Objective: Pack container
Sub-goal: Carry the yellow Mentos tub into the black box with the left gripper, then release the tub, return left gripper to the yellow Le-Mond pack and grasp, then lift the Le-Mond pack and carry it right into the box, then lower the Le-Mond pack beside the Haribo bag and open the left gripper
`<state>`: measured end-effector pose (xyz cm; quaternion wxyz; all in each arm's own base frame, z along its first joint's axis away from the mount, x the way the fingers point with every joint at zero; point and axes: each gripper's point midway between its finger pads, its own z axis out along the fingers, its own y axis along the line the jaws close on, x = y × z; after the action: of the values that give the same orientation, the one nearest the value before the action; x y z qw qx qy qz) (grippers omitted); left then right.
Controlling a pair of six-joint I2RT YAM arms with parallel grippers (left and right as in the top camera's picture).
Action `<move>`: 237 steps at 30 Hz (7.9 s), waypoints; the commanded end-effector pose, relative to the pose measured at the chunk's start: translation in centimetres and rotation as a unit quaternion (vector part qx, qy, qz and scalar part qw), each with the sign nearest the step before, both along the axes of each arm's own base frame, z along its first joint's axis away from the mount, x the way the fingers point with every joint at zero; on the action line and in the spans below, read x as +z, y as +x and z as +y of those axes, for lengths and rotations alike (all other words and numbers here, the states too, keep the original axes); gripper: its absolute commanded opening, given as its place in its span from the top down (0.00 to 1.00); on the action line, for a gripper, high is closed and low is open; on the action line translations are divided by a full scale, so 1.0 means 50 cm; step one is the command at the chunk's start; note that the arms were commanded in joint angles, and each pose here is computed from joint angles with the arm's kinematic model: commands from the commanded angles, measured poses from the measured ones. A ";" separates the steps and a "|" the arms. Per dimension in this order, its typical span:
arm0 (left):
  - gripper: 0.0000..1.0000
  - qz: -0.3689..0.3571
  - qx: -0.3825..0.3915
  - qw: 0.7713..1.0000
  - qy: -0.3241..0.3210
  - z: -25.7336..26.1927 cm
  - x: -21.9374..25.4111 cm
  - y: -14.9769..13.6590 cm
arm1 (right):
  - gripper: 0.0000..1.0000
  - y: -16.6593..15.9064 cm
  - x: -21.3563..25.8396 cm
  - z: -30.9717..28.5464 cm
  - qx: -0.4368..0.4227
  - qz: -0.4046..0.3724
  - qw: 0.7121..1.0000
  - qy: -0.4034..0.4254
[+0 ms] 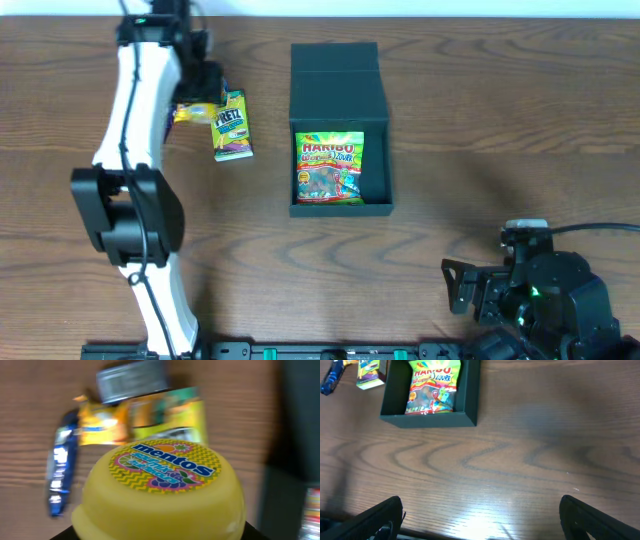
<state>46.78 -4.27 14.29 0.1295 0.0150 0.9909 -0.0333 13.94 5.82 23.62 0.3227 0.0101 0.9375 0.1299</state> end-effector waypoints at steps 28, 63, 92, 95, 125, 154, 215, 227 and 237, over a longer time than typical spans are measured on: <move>0.94 0.026 -0.046 0.996 -0.071 -0.606 -0.085 -0.200 | 0.01 0.001 0.006 -0.002 0.001 -0.006 1.000 -0.003; 0.08 0.075 -0.017 0.997 -0.025 -0.593 -0.119 -0.271 | 0.01 0.001 0.007 -0.002 0.001 -0.006 1.000 -0.003; 0.03 -0.062 0.408 0.910 -0.039 0.033 0.046 0.023 | 0.01 0.001 0.007 -0.002 0.001 -0.006 1.000 -0.003; 0.02 -0.065 0.476 0.875 -0.063 0.075 0.038 0.036 | 0.01 0.001 0.007 -0.002 0.001 -0.006 1.000 -0.003; 0.00 0.076 0.688 0.710 -0.129 0.165 -0.259 0.063 | 0.01 0.001 0.007 -0.002 0.001 -0.006 1.000 -0.003; 0.44 0.100 0.688 0.718 -0.035 0.193 -0.277 -0.011 | 0.01 0.001 0.006 -0.002 0.001 -0.006 1.000 -0.003; 0.94 -0.105 0.040 0.990 -0.083 -0.536 0.021 -0.071 | 0.01 0.001 0.007 -0.002 0.001 -0.006 1.000 -0.003; 0.94 -0.059 -0.057 0.995 -0.053 -0.603 -0.053 -0.139 | 0.01 0.001 0.007 -0.002 0.001 -0.006 1.000 -0.003; 0.94 -0.005 -0.030 0.999 -0.044 -0.596 -0.118 -0.166 | 0.01 0.001 0.007 -0.002 0.001 -0.006 1.000 -0.003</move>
<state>39.10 -34.34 10.84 0.1664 0.0435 0.9809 -0.0907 13.94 5.82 23.61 0.3225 0.0103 0.9376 0.1299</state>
